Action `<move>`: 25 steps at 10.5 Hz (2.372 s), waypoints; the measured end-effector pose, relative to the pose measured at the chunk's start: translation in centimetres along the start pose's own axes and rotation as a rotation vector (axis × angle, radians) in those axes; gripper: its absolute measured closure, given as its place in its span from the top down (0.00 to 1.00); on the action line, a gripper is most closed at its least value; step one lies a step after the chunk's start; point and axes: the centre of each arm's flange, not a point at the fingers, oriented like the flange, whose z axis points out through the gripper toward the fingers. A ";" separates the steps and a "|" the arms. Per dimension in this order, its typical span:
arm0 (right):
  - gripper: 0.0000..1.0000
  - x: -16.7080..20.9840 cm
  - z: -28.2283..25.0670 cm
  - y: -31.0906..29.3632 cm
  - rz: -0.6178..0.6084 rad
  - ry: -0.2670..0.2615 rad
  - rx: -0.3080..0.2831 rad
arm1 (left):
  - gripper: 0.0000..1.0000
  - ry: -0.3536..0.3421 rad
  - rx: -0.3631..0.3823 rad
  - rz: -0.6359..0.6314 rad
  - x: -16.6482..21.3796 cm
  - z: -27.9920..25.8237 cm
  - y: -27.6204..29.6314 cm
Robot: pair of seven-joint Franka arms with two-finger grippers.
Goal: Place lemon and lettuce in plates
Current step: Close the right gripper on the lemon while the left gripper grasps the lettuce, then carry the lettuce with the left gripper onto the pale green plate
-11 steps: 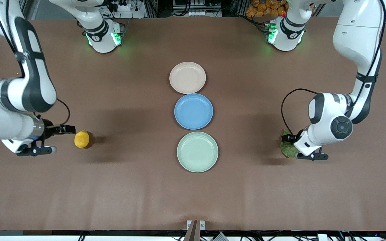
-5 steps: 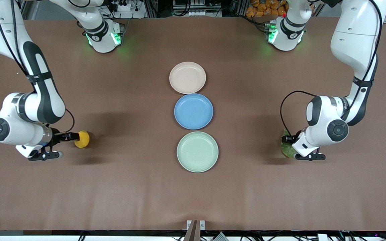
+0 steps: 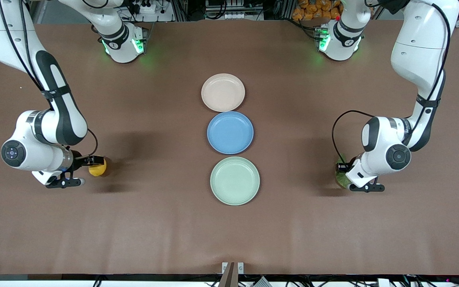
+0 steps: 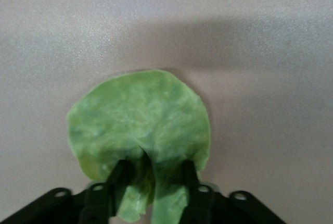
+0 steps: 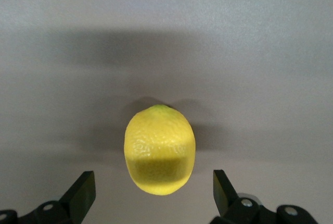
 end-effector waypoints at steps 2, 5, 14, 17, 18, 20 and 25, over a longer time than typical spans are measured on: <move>1.00 -0.1 0.9 0.3 0.006 -0.014 0.002 | 0.21 0.006 0.000 0.000 0.2 -0.2 0.0; 1.00 0.0 2.2 0.5 0.015 -0.024 0.006 | 0.04 0.029 -0.003 0.002 0.7 -1.1 0.2; 0.69 0.8 5.2 1.3 0.049 0.015 0.026 | 0.04 0.184 -0.156 -0.111 0.2 -11.9 17.8; 0.69 0.9 4.3 1.2 0.020 0.015 0.026 | 0.04 0.249 -0.257 -0.206 -1.8 -10.2 29.6; 0.69 0.9 3.2 1.1 0.005 0.026 0.025 | 0.04 0.266 -0.291 -0.239 -2.6 -8.6 32.6; 0.69 0.2 1.0 0.8 -0.009 0.037 0.023 | 0.04 0.265 -0.311 -0.281 -3.9 -5.6 36.0; 0.69 -4.3 -2.1 -2.5 -0.057 0.037 0.015 | 0.17 0.316 -0.373 -0.344 -4.1 -1.9 37.7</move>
